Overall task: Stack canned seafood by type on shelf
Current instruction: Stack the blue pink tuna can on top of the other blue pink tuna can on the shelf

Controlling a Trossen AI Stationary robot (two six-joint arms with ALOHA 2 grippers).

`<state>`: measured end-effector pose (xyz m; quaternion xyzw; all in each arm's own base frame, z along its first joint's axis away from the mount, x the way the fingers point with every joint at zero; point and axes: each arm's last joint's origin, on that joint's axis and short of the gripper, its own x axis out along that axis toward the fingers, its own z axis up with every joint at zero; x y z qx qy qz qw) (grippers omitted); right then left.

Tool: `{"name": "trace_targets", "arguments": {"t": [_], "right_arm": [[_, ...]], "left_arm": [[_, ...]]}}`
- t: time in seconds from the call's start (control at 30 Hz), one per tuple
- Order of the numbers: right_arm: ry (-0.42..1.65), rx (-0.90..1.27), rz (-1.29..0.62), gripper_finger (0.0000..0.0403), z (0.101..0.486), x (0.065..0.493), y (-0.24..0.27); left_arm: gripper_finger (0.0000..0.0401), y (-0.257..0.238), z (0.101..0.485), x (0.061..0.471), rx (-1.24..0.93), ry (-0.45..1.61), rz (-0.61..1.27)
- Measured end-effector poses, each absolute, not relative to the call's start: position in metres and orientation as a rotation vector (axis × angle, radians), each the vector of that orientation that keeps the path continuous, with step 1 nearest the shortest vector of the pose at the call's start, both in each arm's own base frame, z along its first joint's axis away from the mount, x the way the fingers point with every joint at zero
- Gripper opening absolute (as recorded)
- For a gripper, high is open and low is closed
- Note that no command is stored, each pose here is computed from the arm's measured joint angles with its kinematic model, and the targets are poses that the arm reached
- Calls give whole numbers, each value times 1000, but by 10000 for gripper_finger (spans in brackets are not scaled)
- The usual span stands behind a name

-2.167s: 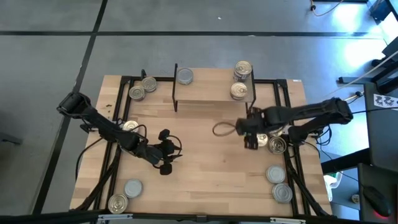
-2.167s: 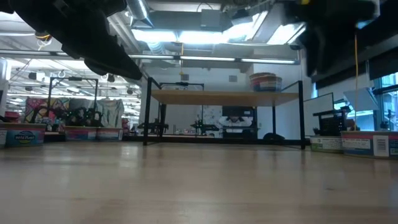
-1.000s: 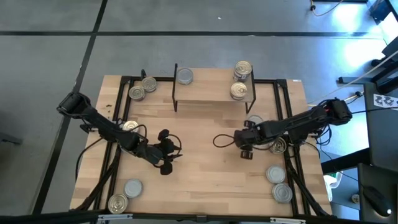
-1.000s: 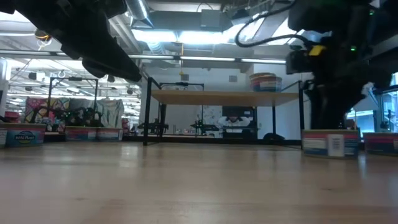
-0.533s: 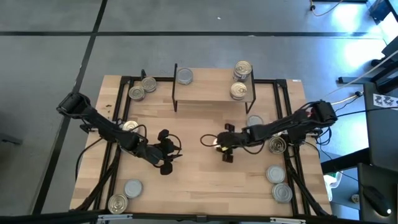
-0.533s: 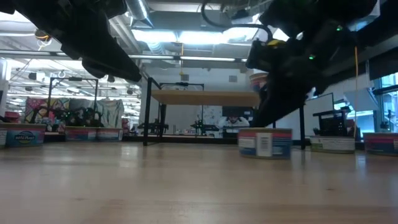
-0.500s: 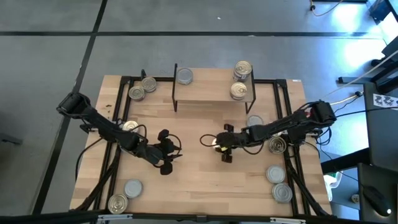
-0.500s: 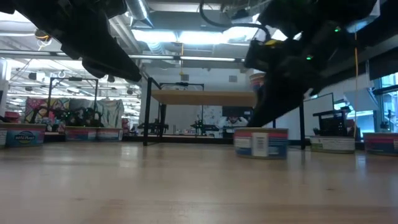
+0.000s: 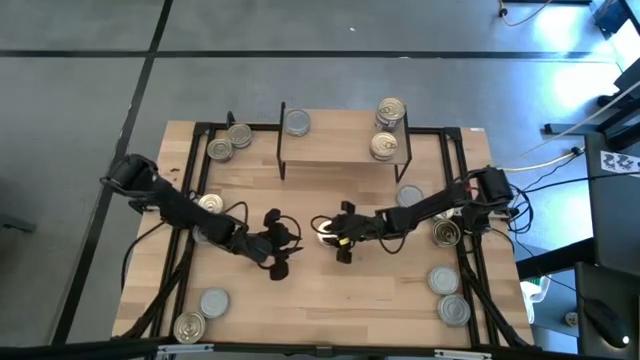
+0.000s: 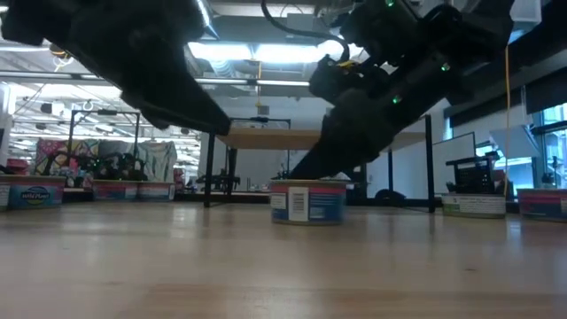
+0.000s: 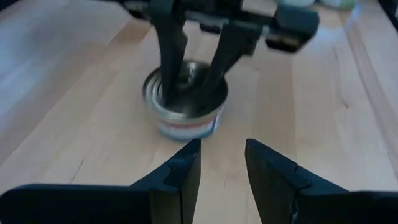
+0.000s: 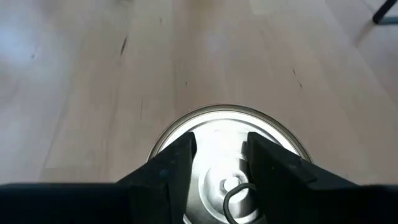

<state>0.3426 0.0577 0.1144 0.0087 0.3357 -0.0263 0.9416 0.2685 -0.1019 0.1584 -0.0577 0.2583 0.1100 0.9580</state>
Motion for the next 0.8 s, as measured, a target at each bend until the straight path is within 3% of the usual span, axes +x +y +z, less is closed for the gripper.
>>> {"name": "trace_targets", "arguments": {"t": [0.37,0.8], "right_arm": [[638,-113,29,156,190,309,70],[838,-157,42,156,196,279,74]], "left_arm": [[123,-85,150,300,-149,440,252],[123,-48,144,345,-146,498,162]]}}
